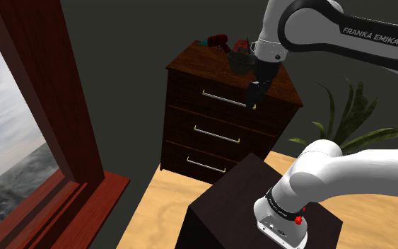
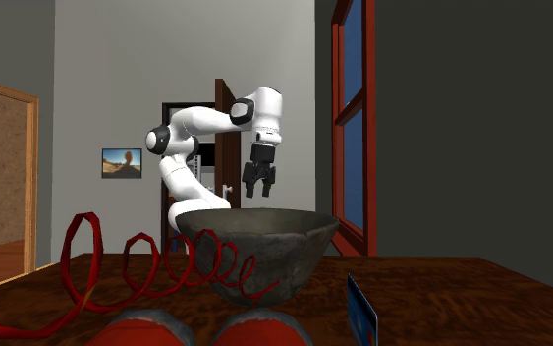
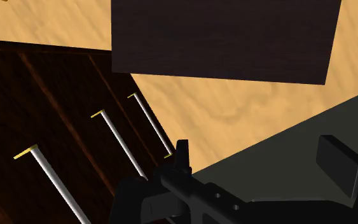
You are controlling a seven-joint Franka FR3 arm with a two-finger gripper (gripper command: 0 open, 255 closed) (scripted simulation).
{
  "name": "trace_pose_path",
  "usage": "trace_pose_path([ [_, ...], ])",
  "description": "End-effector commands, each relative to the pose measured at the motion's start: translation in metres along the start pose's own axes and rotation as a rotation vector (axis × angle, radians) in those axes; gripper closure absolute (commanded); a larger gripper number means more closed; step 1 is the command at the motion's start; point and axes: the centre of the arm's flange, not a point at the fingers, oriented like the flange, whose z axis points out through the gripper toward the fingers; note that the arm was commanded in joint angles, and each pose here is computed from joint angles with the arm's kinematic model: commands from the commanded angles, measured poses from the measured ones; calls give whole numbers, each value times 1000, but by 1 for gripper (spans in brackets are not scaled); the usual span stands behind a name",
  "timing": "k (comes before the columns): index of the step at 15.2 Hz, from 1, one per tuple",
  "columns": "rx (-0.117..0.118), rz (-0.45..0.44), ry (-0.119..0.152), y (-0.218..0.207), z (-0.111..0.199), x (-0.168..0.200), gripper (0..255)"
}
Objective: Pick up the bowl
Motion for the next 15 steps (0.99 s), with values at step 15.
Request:
trace_pose_path([
  [15, -117, 46, 2, 121, -21, 119, 0],
])
